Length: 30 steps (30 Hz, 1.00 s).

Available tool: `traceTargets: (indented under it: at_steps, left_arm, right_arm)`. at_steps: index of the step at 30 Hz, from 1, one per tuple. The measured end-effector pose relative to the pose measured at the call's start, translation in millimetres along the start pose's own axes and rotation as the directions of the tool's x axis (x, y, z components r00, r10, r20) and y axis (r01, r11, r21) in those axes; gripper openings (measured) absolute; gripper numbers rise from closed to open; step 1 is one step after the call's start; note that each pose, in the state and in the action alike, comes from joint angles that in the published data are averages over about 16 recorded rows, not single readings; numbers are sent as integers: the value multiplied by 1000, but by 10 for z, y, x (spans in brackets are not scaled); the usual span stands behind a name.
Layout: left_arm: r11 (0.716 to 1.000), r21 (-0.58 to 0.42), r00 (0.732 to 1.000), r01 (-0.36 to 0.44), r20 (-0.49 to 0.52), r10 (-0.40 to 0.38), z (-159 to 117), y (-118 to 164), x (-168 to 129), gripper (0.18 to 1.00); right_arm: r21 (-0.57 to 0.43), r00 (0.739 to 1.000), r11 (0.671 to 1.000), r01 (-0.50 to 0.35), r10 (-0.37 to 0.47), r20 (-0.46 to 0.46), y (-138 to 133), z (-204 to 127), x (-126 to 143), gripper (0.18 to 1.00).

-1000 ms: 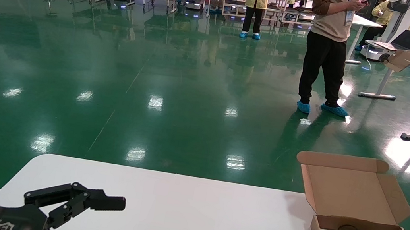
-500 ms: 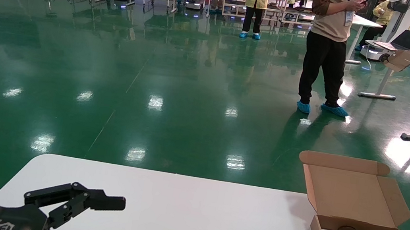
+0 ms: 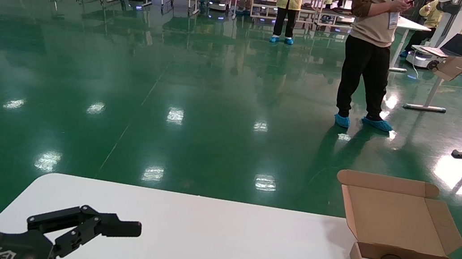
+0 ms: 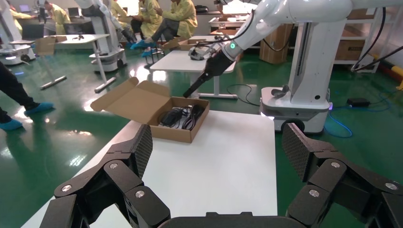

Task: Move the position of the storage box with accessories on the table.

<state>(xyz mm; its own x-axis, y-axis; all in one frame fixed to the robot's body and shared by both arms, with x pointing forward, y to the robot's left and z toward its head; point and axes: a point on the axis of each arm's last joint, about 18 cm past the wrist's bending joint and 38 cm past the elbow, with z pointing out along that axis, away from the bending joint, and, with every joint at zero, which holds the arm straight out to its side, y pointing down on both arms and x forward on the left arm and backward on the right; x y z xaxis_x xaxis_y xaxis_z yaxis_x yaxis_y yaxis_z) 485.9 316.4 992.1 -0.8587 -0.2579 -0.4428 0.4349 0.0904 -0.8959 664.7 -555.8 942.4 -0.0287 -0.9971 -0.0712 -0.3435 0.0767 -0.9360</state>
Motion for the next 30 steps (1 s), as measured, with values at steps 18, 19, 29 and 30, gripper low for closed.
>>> traceTargets:
  at_steps: [18,19,29,30]
  left_arm:
    - [1000,0,1000,0,0,0,0,0,0,1000]
    - [1000,0,1000,0,0,0,0,0,0,1000]
    - [1000,0,1000,0,1,0,-1,1,-1,1000]
    - [1000,0,1000,0,1,0,-1,1,-1,1000]
  right_arm:
    - [-26,989,999,-28,32,147,-346,-390,-179,970]
    - [-25,988,999,-29,32,152,-366,-406,-187,976]
    - [-18,983,999,-33,36,181,-451,-485,-231,1001]
    - [-18,983,999,-33,36,182,-452,-487,-231,1001]
